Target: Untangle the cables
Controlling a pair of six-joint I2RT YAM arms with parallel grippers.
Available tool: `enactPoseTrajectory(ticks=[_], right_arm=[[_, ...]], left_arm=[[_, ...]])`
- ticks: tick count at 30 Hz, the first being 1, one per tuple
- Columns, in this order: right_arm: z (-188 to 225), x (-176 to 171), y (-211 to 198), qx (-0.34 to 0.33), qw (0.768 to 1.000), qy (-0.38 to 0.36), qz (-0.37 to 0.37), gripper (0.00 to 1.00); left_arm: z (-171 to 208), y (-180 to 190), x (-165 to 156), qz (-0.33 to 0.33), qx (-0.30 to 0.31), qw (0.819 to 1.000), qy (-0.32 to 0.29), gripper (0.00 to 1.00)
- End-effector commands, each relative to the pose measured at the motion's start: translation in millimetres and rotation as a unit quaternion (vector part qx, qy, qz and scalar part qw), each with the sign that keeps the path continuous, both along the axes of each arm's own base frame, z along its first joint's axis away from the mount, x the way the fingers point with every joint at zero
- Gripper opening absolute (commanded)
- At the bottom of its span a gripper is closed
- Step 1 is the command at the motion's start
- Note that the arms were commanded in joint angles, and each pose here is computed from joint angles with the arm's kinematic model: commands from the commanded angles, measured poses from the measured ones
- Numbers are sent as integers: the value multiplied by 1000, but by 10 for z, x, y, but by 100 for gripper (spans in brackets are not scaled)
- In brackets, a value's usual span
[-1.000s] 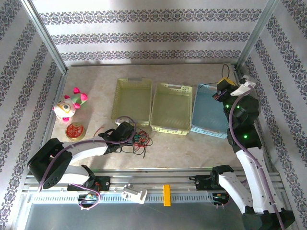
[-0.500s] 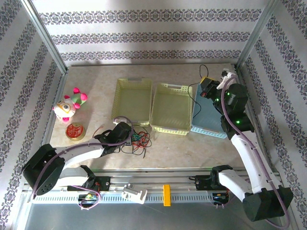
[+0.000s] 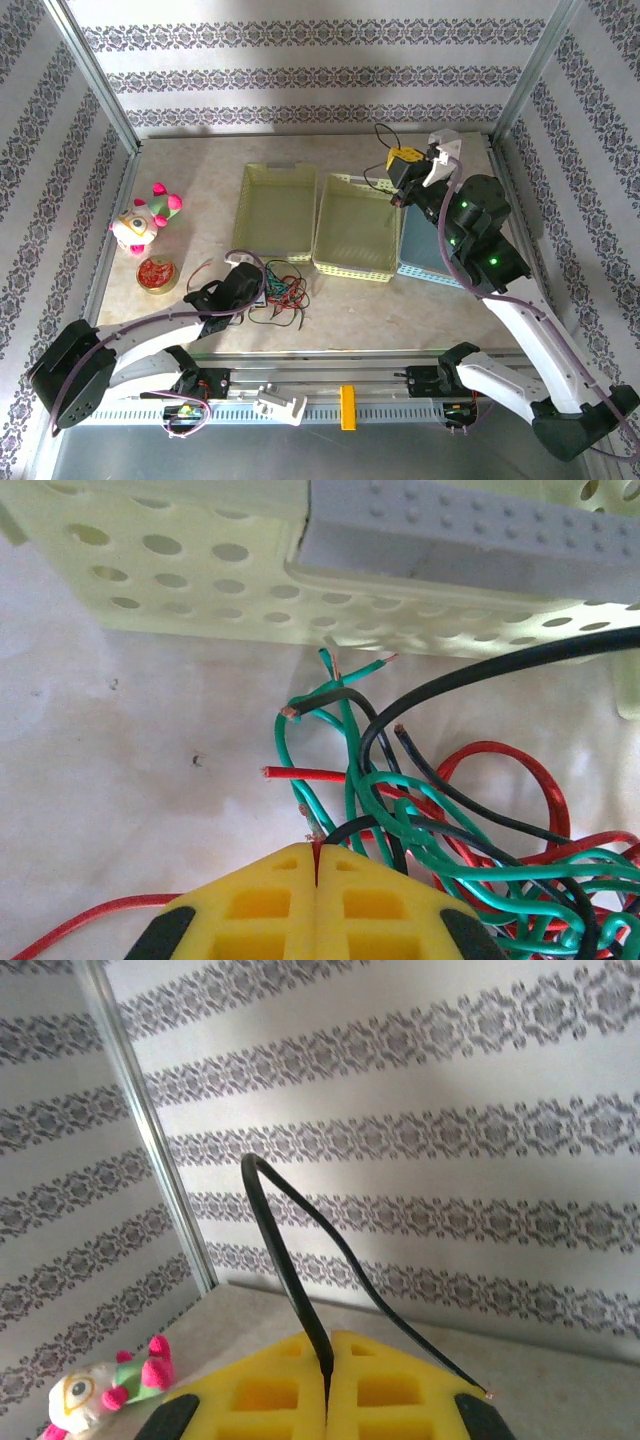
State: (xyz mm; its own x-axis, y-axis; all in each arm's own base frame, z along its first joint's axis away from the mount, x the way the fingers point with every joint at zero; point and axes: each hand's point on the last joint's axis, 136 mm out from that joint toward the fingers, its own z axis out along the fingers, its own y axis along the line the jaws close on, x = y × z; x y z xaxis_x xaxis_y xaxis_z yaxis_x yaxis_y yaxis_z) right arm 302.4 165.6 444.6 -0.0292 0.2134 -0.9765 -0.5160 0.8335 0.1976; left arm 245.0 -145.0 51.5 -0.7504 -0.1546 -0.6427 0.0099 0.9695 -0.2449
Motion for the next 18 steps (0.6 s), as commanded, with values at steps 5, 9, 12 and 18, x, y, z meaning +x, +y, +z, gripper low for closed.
enactPoseTrajectory(ticks=[5, 9, 12, 18], right_arm=[[-272, 223, 49, -27, 999, 26, -27, 0], [-795, 374, 96, -23, 995, 95, -35, 0], [-1192, 455, 54, -20, 987, 145, -59, 0], [-2063, 491, -101, -32, 960, 254, -117, 0]], left_arm=[[54, 20, 27, 17, -6, 1000, -18, 0], [60, 13, 25, 14, -7, 1000, -18, 0], [70, 11, 30, 14, -6, 1000, -18, 0], [86, -3, 32, 11, -6, 1000, -18, 0]])
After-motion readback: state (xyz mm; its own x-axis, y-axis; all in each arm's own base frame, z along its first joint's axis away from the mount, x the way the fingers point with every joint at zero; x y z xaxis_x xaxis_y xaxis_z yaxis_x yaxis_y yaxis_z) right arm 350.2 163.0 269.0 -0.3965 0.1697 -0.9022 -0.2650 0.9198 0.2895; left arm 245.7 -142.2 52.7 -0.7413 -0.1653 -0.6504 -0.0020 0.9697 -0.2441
